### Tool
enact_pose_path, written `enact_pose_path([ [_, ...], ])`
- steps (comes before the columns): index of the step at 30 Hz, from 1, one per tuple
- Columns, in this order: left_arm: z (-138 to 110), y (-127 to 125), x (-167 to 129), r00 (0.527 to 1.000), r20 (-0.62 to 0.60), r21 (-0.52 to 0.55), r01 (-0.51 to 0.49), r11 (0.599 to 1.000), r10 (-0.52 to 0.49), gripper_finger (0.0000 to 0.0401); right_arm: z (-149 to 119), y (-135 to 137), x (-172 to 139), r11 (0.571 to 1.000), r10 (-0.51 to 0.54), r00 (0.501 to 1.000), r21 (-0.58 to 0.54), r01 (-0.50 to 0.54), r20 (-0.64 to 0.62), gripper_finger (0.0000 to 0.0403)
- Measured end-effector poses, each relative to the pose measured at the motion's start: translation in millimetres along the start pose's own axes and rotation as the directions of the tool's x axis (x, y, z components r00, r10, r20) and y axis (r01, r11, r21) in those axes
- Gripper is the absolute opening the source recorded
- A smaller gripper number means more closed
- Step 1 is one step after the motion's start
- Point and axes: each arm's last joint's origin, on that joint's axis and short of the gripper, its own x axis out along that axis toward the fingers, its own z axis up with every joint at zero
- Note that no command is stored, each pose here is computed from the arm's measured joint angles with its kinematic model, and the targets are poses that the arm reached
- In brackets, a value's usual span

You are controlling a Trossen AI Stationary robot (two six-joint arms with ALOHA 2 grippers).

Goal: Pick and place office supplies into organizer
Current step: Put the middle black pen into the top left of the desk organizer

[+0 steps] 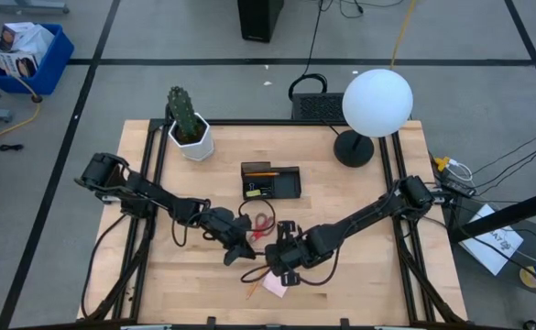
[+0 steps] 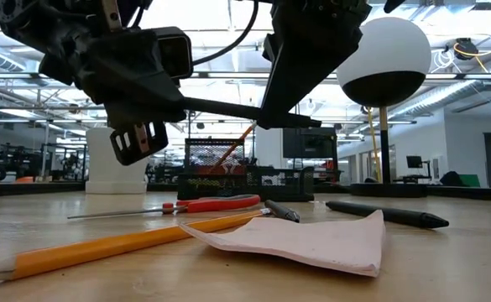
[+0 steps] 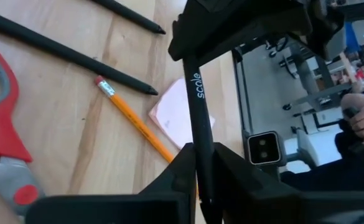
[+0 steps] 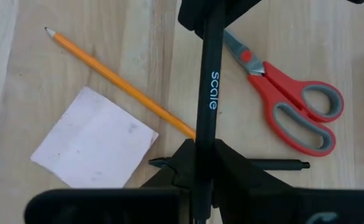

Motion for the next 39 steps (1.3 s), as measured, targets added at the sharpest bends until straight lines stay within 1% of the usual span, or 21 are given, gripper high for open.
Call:
enact_pose_path([
  [3,-0.3,0.3,0.0,1.000,-0.002,0.015,-0.002,1.000,0.002,0.0037,0.6,0.3,0.0,1.000,0.013,1.000,0.008,-0.013,0.004,0.0031],
  [7,0.0,-0.1,0.0,1.000,-0.002,0.045,0.004,0.999,-0.004,0.0037,0.8,1.3,-2.6,0.998,0.063,0.998,0.008,-0.063,-0.005,0.0064],
  [11,-1.6,0.8,-0.1,1.000,-0.025,0.040,0.000,0.999,0.001,0.0037,-8.8,3.6,-3.5,0.999,0.051,0.995,0.013,-0.050,-0.090,0.0100],
  [14,-2.0,1.2,-0.2,1.000,-0.029,0.045,-0.002,0.999,0.003,0.0037,-13.0,5.5,-4.3,0.999,0.043,0.992,0.036,-0.039,-0.123,0.0118],
  [19,-2.8,0.4,0.2,1.000,-0.029,0.058,-0.004,0.998,0.005,0.0037,-18.0,11.4,-10.2,0.998,0.028,0.989,0.057,-0.020,-0.145,0.0125],
  [21,-4.8,-1.5,1.1,1.000,-0.027,0.075,-0.007,0.997,0.009,0.0037,-20.9,15.8,-14.9,0.998,0.000,0.990,0.055,0.008,-0.143,0.0122],
  [23,-7.7,-4.2,2.2,0.999,-0.035,0.089,-0.003,0.996,0.006,0.0037,-22.5,21.5,-21.7,0.999,-0.036,0.993,0.037,0.040,-0.116,0.0117],
  [26,-13.0,-9.0,4.4,0.999,-0.023,0.112,-0.023,0.993,0.026,0.0037,-24.3,29.7,-36.1,0.993,-0.118,0.992,0.026,0.119,-0.042,0.0111],
  [29,-19.0,-17.6,4.8,0.998,0.017,0.179,-0.061,0.982,0.059,0.0037,-28.5,38.4,-49.5,0.980,-0.199,0.978,0.037,0.197,0.056,0.0107],
  [32,-22.3,-31.4,1.8,0.993,0.088,0.260,-0.094,0.961,0.074,0.0037,-35.8,46.0,-55.1,0.962,-0.274,0.951,0.048,0.269,0.143,0.0105],
  [34,-24.5,-41.0,-1.9,0.984,0.151,0.316,-0.141,0.938,0.098,0.0037,-38.2,49.0,-56.9,0.947,-0.321,0.924,0.072,0.313,0.208,0.0105],
  [36,-25.2,-51.4,-7.6,0.970,0.218,0.365,-0.184,0.913,0.109,0.0037,-40.3,52.2,-57.1,0.933,-0.360,0.890,0.108,0.343,0.279,0.0105],
  [39,-30.2,-64.3,-18.0,0.942,0.309,0.412,-0.255,0.875,0.129,0.0037,-41.6,53.9,-51.9,0.916,-0.401,0.847,0.142,0.375,0.350,0.0104],
])
